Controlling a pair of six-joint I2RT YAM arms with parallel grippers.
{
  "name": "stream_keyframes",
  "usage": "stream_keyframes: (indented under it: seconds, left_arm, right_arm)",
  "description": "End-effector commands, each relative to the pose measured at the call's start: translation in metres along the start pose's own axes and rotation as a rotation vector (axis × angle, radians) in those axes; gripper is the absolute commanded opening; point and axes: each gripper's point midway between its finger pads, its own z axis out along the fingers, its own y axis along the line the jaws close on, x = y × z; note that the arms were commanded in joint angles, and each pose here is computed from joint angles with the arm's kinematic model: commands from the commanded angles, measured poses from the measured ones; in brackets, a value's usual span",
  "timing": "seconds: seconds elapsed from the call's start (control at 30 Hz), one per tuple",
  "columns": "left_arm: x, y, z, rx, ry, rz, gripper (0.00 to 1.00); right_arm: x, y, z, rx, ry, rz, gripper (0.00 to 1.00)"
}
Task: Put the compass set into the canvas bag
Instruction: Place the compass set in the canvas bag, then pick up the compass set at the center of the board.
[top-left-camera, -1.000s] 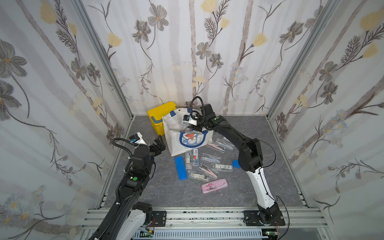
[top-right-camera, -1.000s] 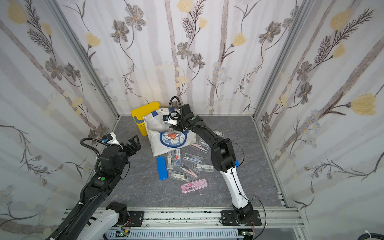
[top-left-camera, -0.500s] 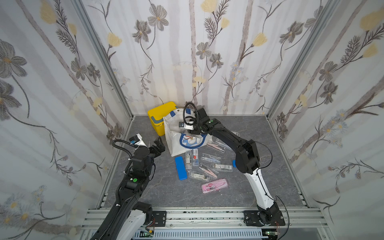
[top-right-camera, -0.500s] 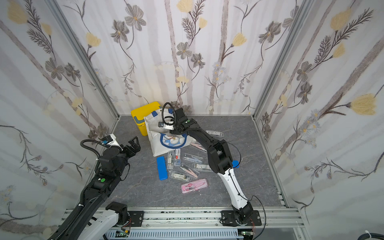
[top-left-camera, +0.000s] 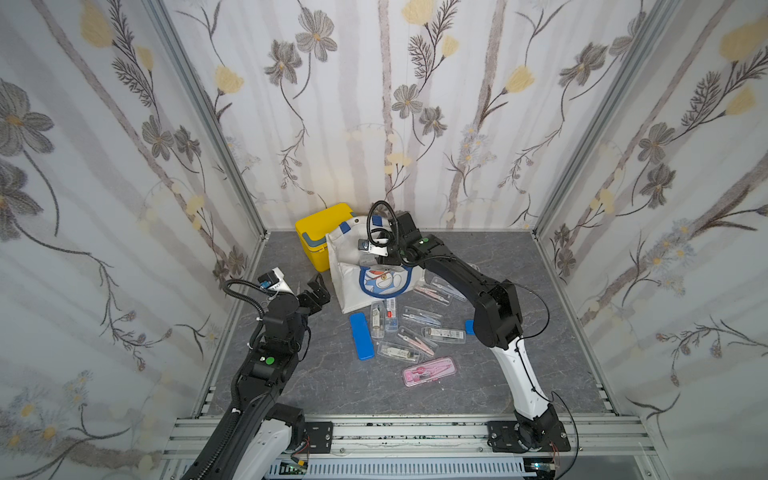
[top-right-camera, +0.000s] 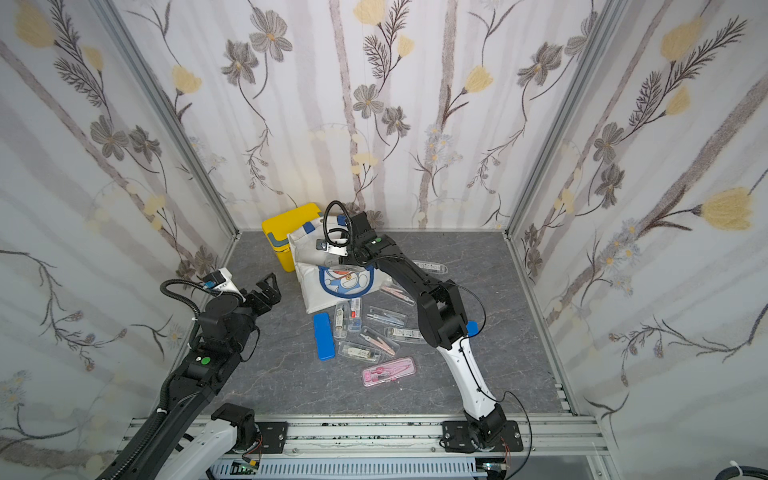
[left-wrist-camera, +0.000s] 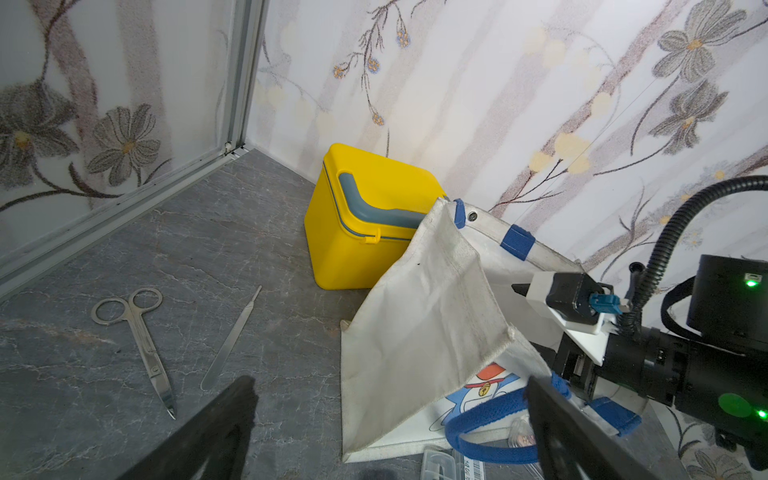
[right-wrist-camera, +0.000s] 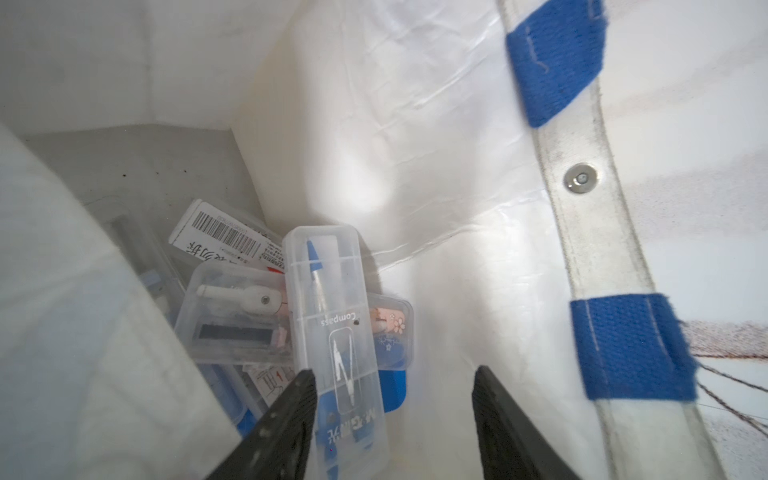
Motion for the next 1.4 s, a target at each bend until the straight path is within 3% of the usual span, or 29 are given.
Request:
stream_keyframes:
  seconds: [0.0,0.3,0.5,0.57,0.8,0.93,1.03,1.13,1.37]
  left_arm:
    - [-0.002,0.0,0.0,0.0,-0.013,-0.024,1.0]
    - [0.0,-0.001,0.0,0.009,-0.005,-0.027,1.0]
    - [0.005,-0.004,0.003,0.023,0.022,-0.011,1.0]
    - [0.006,-0.006,0.005,0.03,0.032,-0.007,1.0]
    - [0.011,-0.018,0.012,0.082,0.064,0.003,1.0]
    - [0.016,-0.031,0.016,0.146,0.098,0.006,1.0]
    - [0.022,-0.039,0.021,0.178,0.132,0.002,1.0]
    - [0.03,-0.051,0.024,0.24,0.174,-0.008,1.0]
    - [0.063,-0.085,0.025,0.376,0.301,-0.016,1.0]
  right_arm:
    - [-0.032,-0.035,-0.026,0.098,-0.108,0.045,0.61]
    - [-0.073,-0.091,-0.087,0.253,-0.264,0.184,0.66]
    - [-0.068,-0.111,-0.124,0.365,-0.253,0.352,0.68]
    - [-0.062,-0.107,-0.136,0.374,-0.231,0.373,0.73]
    - [-0.017,-0.079,-0.173,0.383,-0.148,0.35,0.79]
    - [0.027,-0.063,-0.195,0.372,-0.081,0.393,0.79]
    - [0.056,-0.043,-0.213,0.35,-0.016,0.344,0.8]
    - [0.09,-0.019,-0.221,0.313,0.075,0.269,0.81]
    - [0.152,0.015,-0.224,0.162,0.223,0.273,0.81]
